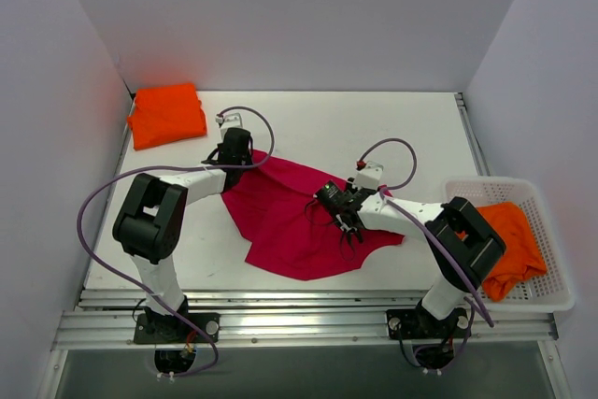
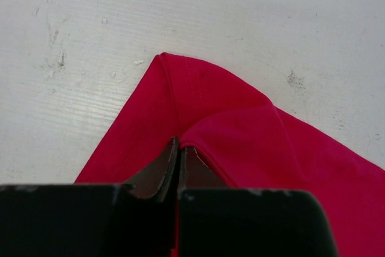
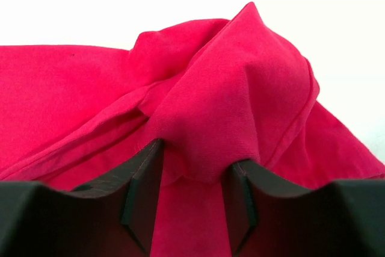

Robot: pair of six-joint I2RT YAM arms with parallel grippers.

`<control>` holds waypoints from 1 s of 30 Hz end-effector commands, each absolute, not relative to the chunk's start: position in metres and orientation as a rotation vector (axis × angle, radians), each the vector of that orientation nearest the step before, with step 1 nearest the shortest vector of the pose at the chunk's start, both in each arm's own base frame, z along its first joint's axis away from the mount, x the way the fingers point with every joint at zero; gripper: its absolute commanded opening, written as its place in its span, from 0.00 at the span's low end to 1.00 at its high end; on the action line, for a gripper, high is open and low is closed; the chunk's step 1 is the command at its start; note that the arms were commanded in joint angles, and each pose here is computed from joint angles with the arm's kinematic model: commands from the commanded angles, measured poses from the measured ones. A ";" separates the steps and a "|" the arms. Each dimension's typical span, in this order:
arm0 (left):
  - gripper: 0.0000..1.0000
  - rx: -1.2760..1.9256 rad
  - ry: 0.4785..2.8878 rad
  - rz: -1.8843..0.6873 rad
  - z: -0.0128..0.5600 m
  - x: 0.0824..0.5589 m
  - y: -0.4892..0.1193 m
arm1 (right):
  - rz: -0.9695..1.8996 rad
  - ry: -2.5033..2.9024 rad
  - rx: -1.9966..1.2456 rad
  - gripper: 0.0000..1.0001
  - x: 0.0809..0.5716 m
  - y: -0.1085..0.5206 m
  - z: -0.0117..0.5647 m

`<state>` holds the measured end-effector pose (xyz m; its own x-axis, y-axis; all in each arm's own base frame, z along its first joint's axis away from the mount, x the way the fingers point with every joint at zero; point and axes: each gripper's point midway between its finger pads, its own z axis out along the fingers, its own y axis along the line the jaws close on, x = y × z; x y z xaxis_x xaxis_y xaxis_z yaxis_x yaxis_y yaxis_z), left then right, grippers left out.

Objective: Fold and stack the t-shirts
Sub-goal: Flatten the tshirt out

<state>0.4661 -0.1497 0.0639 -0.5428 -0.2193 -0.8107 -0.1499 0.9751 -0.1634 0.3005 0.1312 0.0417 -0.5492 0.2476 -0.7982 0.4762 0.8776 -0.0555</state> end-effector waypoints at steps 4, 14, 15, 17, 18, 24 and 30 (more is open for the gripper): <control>0.02 -0.278 2.115 -0.093 0.069 0.477 -0.146 | -0.401 2.133 0.519 0.23 0.311 0.122 0.045; 0.02 -0.283 2.114 -0.085 0.070 0.477 -0.144 | -0.343 2.125 0.510 0.00 0.315 0.128 0.061; 0.02 -0.287 2.099 -0.086 0.078 0.477 -0.144 | -0.332 2.119 0.509 0.00 0.315 0.129 0.067; 0.02 -0.292 2.085 -0.090 0.088 0.474 -0.143 | -0.298 2.099 0.503 0.00 0.315 0.131 0.085; 0.02 -0.292 2.080 -0.092 0.092 0.471 -0.142 | -0.275 2.081 0.495 0.00 0.317 0.137 0.097; 0.02 -0.313 1.975 -0.074 0.165 0.444 -0.137 | -0.188 1.973 0.426 0.00 0.315 0.159 0.177; 0.02 -0.279 1.819 -0.096 0.266 0.386 -0.131 | -0.026 1.849 0.373 0.00 0.296 0.171 0.263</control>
